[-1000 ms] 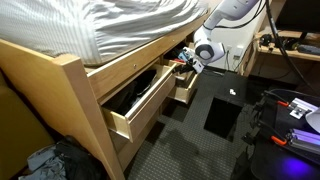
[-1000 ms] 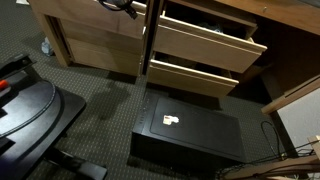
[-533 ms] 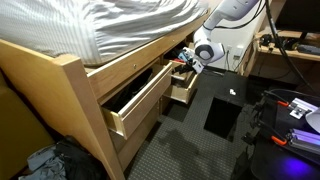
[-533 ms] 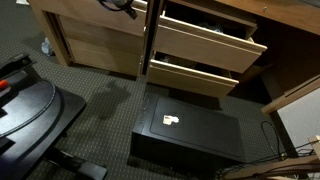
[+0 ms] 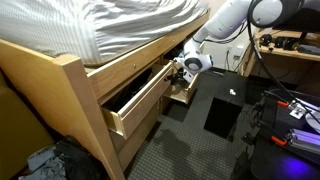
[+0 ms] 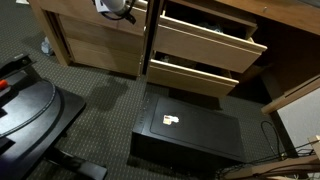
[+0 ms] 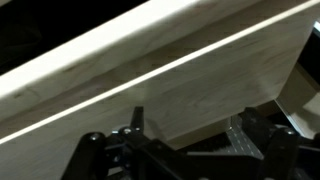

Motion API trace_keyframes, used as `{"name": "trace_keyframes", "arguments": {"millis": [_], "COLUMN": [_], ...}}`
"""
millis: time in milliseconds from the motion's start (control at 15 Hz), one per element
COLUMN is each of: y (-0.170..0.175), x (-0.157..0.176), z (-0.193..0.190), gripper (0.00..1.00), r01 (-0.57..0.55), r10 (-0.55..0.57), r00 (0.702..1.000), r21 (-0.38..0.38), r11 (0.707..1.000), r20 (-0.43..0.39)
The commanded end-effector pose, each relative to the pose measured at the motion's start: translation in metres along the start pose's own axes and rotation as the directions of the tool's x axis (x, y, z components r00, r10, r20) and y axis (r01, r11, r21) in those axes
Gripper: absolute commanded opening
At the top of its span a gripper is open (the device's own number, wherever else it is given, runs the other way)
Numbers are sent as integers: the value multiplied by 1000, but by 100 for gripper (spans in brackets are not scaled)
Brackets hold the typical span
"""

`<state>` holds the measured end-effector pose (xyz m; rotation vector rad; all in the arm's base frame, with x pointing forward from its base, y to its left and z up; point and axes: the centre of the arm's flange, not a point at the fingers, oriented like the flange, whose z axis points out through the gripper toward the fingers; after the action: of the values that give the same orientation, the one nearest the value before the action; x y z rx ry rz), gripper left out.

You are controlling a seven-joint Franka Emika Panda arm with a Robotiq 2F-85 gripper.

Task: Close the top drawer on the left

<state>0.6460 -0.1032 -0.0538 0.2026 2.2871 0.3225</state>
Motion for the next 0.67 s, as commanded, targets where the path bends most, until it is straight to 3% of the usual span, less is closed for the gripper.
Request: {"name": "trace_keyframes", "arguments": {"millis": [0, 267, 400, 600], "y": [-2, 0, 35, 41], "x": [-6, -20, -58, -81], "z": [58, 53, 57, 54], "gripper": [100, 100, 100, 100], "r01": [63, 61, 95, 79], "r10": [-65, -65, -91, -70], "r00": [997, 981, 962, 958], "r21": [44, 31, -3, -21], "r11": [997, 998, 996, 997], "r20": [50, 182, 256, 279]}}
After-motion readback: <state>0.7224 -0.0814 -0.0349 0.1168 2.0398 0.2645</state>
